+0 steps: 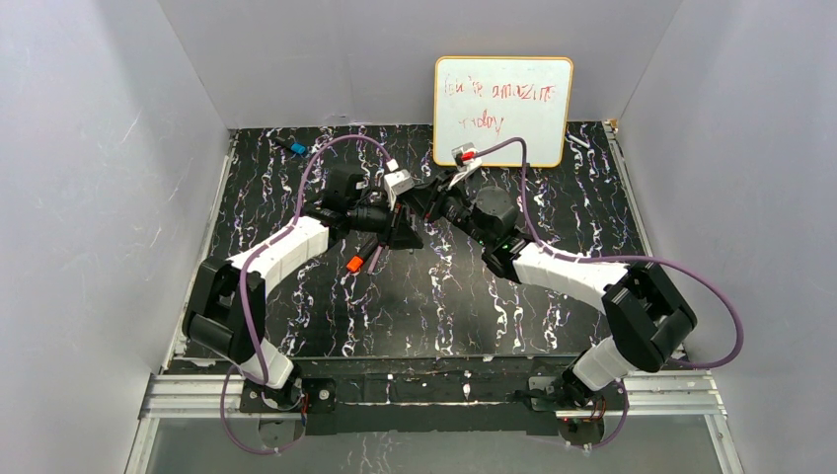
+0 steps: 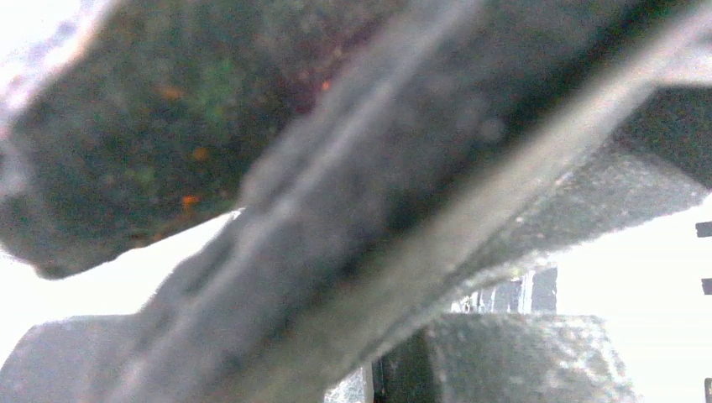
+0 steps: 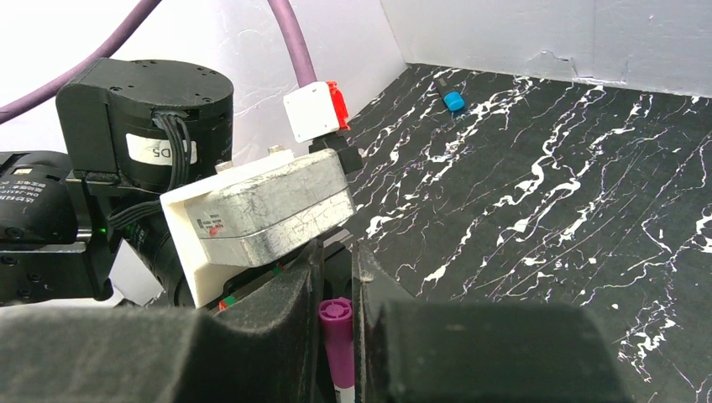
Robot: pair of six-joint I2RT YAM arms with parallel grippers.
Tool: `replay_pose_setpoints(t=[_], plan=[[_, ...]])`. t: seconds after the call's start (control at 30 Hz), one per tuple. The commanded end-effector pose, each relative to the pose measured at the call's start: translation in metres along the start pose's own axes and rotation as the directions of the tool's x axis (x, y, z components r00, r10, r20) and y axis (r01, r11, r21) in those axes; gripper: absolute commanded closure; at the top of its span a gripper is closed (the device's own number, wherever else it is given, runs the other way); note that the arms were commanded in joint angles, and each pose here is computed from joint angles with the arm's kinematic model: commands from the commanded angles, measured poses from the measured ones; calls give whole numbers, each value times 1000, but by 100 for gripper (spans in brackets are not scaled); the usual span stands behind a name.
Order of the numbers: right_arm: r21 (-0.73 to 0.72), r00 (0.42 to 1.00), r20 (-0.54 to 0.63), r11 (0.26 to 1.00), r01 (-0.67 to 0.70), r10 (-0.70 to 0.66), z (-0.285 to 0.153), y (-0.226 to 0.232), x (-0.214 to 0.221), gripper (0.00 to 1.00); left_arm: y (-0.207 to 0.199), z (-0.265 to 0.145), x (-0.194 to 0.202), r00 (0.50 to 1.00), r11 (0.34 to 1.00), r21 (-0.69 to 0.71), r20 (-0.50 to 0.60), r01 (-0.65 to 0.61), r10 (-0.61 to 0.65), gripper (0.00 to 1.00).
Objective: Insert the pens into the pen caps
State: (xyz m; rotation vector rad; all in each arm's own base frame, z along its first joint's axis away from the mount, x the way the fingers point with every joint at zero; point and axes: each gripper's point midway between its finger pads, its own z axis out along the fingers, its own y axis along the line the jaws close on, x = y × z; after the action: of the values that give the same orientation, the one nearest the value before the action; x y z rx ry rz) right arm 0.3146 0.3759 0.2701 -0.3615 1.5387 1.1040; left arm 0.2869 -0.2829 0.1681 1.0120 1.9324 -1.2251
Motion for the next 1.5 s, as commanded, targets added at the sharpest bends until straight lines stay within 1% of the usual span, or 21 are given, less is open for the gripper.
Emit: replay_pose_setpoints(t=[0.0, 0.37, 0.6, 0.77, 0.93, 1.23, 1.47], plan=[[-101, 908, -411, 987, -128, 76, -47, 34, 110, 99, 19, -45, -105, 933, 955, -215, 253, -203, 256, 100], [-80, 907, -412, 988, -135, 91, -55, 24, 109, 99, 14, -72, -126, 904, 949, -253, 331, -189, 269, 100], [-84, 900, -423, 984, -155, 106, -60, 24, 112, 99, 11, -86, -144, 872, 944, -276, 399, -183, 285, 100], [-96, 889, -436, 976, -198, 137, -57, 28, 117, 99, 7, -92, -165, 823, 938, -289, 474, -190, 313, 100], [-100, 881, -451, 973, -208, 141, -56, 29, 122, 99, 5, -98, -175, 789, 935, -301, 522, -185, 324, 100], [-101, 863, -480, 968, -232, 156, -57, 30, 132, 99, 4, -113, -186, 748, 924, -337, 564, -179, 350, 100], [-103, 854, -494, 964, -245, 164, -57, 31, 138, 99, -3, -118, -194, 730, 925, -328, 584, -189, 356, 100]])
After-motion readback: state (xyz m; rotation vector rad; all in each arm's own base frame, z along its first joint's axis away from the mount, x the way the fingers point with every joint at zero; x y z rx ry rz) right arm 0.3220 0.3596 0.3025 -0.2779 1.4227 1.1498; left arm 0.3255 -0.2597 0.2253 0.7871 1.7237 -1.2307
